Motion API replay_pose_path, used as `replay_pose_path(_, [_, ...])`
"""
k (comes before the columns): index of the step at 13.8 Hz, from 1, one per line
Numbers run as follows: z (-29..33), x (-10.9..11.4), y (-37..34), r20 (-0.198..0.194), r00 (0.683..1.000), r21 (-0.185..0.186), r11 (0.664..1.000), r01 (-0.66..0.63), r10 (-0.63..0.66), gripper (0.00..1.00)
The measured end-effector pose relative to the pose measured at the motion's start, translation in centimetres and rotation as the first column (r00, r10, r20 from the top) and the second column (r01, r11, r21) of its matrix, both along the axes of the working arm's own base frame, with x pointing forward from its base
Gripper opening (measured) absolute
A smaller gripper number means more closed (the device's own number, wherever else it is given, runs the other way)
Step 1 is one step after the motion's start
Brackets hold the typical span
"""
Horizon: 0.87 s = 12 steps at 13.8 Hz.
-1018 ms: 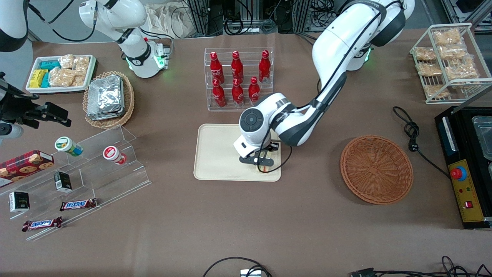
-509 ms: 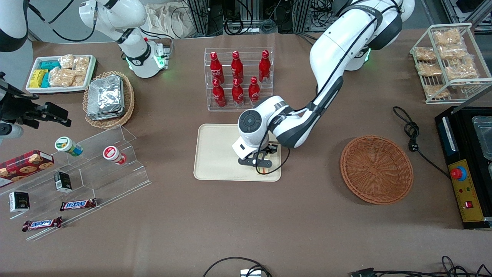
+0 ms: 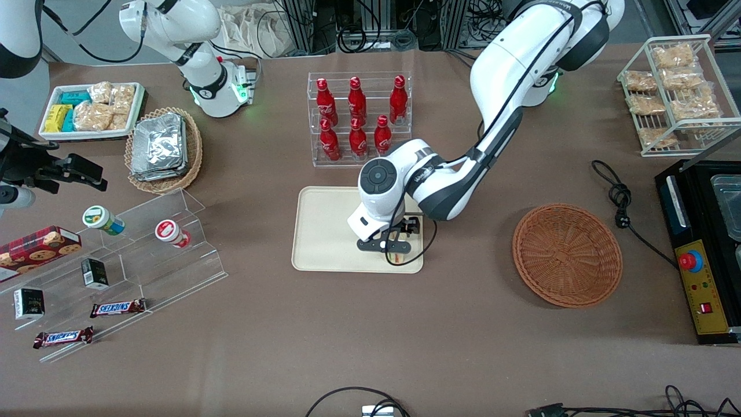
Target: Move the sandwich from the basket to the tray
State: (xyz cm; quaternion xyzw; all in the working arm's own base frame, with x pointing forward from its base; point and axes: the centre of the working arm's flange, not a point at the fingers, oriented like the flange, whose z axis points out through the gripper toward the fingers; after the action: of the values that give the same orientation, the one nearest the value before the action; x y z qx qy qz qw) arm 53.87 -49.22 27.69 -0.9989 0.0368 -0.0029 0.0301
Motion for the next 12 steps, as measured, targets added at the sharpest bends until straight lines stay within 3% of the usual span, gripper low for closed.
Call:
replay_pose_path(5, [9.3,1.4,1.6,0.093,0.989,-0.056,0.993,-0.108,0.113,1.00])
replay_pose_path(10, [20.5,4.4,9.5,0.112,0.954,-0.132,0.956,-0.262,0.277,1.00])
replay_pose_path(12, [22.9,5.4,13.3,0.104,0.943,-0.127,0.945,-0.302,0.315,1.00])
